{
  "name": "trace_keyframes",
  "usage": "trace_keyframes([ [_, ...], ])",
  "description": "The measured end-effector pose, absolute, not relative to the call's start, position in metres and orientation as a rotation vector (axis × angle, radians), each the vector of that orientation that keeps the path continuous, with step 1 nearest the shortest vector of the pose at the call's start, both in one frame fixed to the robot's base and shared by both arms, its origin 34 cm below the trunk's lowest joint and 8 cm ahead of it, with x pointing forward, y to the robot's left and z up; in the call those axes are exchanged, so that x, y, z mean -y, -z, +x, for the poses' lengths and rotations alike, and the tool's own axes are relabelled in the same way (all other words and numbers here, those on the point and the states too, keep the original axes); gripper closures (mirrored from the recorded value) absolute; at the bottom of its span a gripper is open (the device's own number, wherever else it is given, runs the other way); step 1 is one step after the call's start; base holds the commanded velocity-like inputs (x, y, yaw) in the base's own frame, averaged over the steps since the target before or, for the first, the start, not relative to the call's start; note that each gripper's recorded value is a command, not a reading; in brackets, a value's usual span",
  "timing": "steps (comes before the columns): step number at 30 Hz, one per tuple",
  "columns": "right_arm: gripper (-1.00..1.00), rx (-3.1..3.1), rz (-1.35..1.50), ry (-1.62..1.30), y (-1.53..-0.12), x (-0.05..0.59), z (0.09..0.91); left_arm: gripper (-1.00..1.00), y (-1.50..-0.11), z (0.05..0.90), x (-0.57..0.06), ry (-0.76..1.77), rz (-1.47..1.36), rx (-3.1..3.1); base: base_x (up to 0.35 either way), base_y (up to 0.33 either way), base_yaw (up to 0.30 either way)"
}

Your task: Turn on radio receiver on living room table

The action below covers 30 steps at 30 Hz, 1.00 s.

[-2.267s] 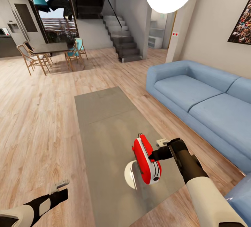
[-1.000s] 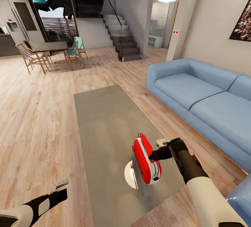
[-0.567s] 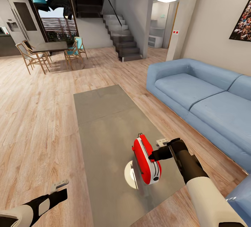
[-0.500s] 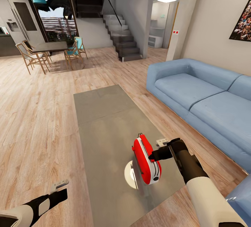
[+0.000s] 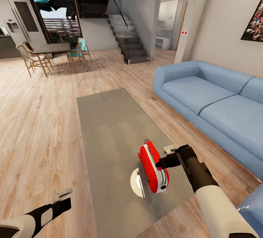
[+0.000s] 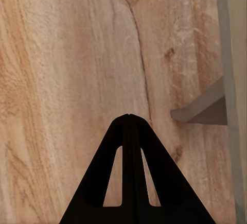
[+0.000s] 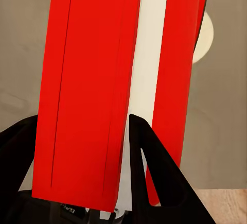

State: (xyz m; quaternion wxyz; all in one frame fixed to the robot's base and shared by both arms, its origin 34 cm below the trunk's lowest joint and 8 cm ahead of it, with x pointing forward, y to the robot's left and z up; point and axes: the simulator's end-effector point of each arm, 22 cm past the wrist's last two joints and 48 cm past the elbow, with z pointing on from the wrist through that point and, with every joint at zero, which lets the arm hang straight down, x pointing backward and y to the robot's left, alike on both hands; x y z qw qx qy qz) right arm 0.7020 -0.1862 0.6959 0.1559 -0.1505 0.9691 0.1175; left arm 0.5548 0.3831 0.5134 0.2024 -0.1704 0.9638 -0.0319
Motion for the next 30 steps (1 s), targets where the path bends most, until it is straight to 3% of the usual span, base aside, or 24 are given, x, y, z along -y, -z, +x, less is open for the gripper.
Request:
trace_keyframes([
  [30, 1.00, -2.775, -0.424, -0.326, -0.6858, 0.1885, 0.7026, 1.00, -0.5033, 0.5545, -0.3817, 0.091, -0.472, -2.692, 0.000, 0.000, 0.000],
])
